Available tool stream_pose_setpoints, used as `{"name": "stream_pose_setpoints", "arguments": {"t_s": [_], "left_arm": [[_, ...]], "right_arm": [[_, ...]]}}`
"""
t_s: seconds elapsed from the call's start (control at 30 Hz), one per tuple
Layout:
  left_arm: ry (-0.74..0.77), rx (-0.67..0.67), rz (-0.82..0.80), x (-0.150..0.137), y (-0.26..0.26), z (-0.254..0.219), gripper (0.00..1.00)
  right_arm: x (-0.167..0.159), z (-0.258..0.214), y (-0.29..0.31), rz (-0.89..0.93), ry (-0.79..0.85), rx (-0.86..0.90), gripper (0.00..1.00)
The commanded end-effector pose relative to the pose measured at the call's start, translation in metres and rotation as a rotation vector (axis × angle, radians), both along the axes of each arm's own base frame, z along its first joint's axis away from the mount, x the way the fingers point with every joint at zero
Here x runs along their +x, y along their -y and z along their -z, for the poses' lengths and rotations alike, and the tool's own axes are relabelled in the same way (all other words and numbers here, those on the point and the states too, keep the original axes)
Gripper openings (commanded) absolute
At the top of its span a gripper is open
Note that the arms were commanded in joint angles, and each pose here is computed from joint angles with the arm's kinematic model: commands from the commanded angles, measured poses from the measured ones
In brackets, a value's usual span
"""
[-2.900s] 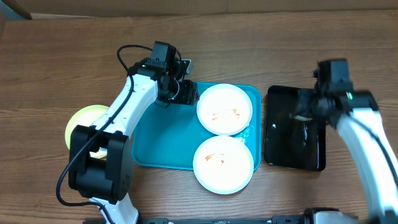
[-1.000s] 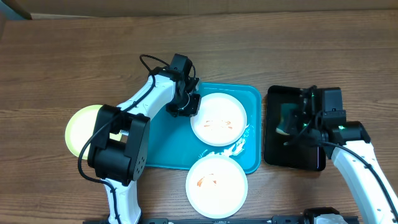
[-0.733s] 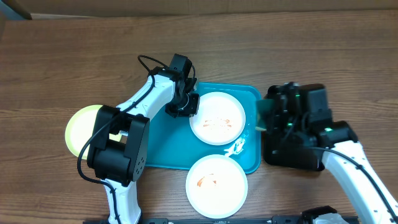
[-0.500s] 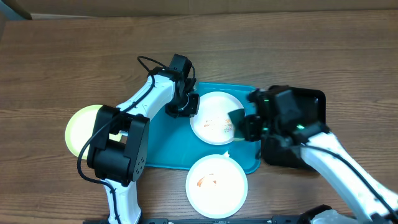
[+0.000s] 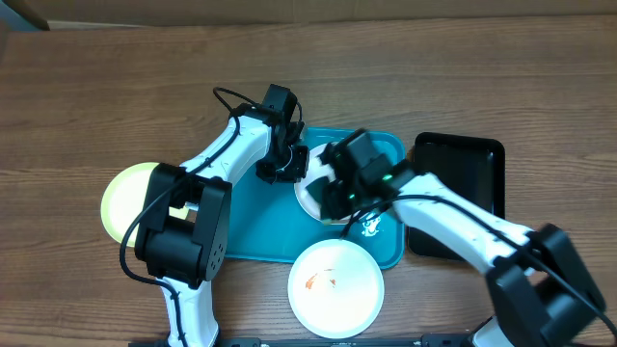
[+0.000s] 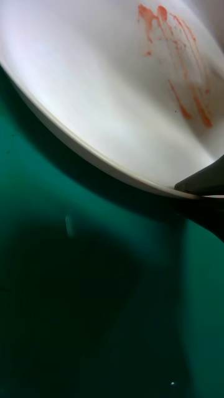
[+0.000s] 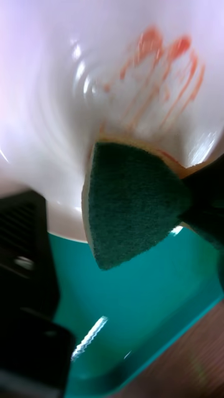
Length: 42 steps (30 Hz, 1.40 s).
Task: Clean dirty plates on tray and stack at the side
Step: 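Scrub the upper white plate with the sponge while left gripper holds it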
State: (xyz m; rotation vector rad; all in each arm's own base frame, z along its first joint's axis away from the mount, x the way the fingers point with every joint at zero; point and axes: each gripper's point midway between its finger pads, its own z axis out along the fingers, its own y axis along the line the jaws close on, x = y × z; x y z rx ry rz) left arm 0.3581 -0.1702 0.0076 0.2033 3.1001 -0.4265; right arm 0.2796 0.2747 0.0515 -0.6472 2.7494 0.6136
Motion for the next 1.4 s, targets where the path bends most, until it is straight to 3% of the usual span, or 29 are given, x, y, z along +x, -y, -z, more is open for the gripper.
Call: {"name": "stream_pose_setpoints", "arguments": {"t_s": [0.0,0.3,0.77,1.1,1.37], "left_arm": [[0.002,-0.003,-0.023,-0.001,-0.004,-0.006,0.04],[-0.007,0.000,-0.023,-0.003,-0.005,-0.006,0.04],[-0.021,0.003,-0.035,-0.006,-0.004,-0.006,0.04],[-0.043,0.023,-0.034,-0.012,-0.008,-0.005,0.04],[-0.038,0.022,-0.034,-0.011,-0.008,-0.005,0.04]], "right_arm": [[0.005,0.008,-0.009,-0.014,0.042,-0.041,0.04],[0.027,0.023,-0.003,0.059,0.116,-0.111,0.04],[0.034,0.035,-0.001,0.073,0.134,-0.135,0.04],[0.064,0.039,0.054,0.331,0.120,-0.224,0.04],[0.077,0.037,0.075,0.324,0.079,-0.178,0.04]]}}
